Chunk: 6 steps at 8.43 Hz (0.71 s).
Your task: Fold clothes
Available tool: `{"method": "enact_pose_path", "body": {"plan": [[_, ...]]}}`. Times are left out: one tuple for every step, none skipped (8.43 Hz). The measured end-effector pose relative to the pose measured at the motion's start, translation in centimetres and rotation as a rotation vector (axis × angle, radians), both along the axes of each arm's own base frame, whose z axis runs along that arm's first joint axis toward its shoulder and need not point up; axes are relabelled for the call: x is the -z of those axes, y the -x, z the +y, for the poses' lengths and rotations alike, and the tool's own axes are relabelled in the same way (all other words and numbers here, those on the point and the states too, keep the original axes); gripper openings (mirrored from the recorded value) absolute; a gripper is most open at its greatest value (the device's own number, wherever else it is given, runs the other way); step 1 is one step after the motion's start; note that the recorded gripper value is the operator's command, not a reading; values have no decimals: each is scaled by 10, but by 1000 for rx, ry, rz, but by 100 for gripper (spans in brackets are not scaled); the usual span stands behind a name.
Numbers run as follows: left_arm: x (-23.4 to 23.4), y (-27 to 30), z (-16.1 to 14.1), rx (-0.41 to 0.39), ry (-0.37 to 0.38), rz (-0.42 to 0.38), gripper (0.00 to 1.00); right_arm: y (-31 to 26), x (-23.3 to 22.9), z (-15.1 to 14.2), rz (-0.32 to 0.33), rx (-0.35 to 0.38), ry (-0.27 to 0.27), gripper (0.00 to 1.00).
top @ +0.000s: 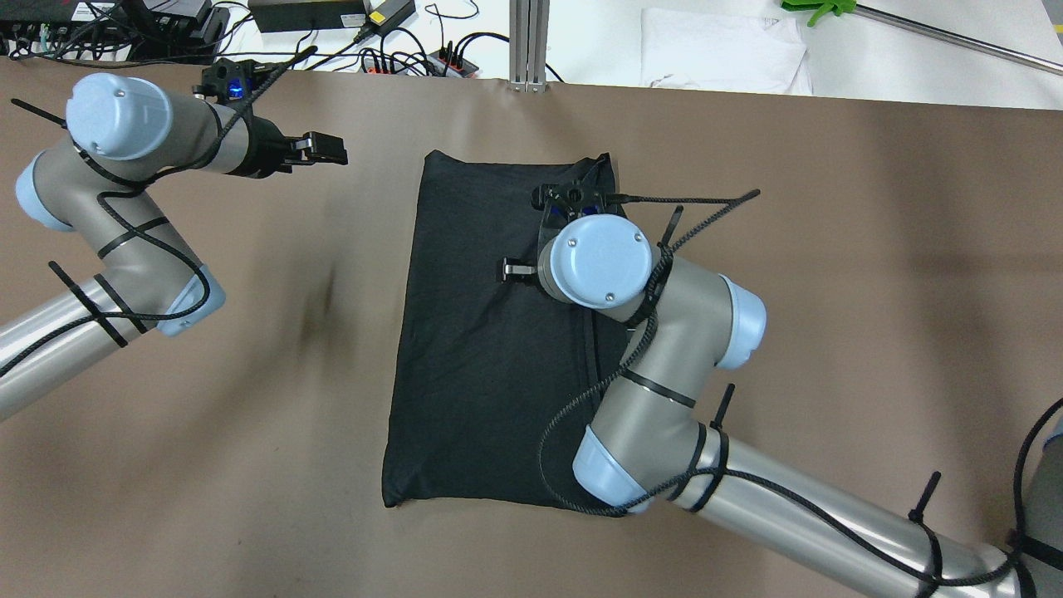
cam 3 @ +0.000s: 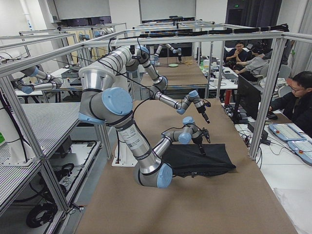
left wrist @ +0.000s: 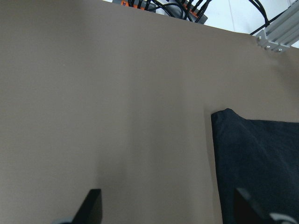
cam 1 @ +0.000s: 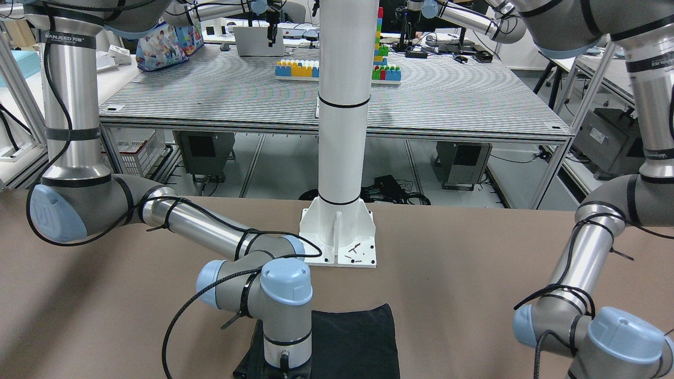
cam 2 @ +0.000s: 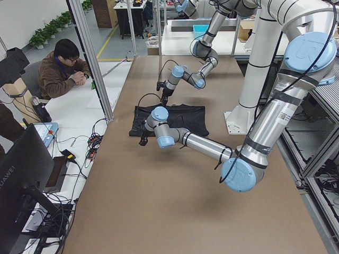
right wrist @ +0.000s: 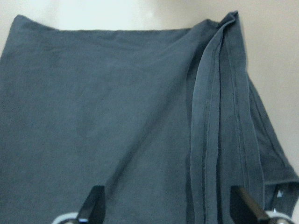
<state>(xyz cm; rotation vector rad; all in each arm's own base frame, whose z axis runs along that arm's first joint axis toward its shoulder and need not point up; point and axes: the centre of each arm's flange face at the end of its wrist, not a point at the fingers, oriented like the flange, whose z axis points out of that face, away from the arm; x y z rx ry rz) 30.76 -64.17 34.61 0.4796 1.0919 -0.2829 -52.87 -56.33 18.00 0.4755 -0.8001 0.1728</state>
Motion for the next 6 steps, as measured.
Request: {"method": "enact_pose_path", "body": {"plan": [[-4,9,3,-4,2,2,100,5,-18,-26,10,-21,-18,94],[-7,12,4,-5,0,-2,100,9,-39,-46,23,-51,-44,94],[-9,13,4,-6,-3,-7,100,11,-53,-58,44,-65,-66,94],[-10,13,4,-6,-4,-10,100,12,-62,-65,65,-69,-79,94],[-11,13,4,-6,-4,-12,100,13,-70,-69,81,-70,-82,95],[-11,13,3,-5,-3,-14,100,14,-76,-71,95,-74,-83,94]]}}
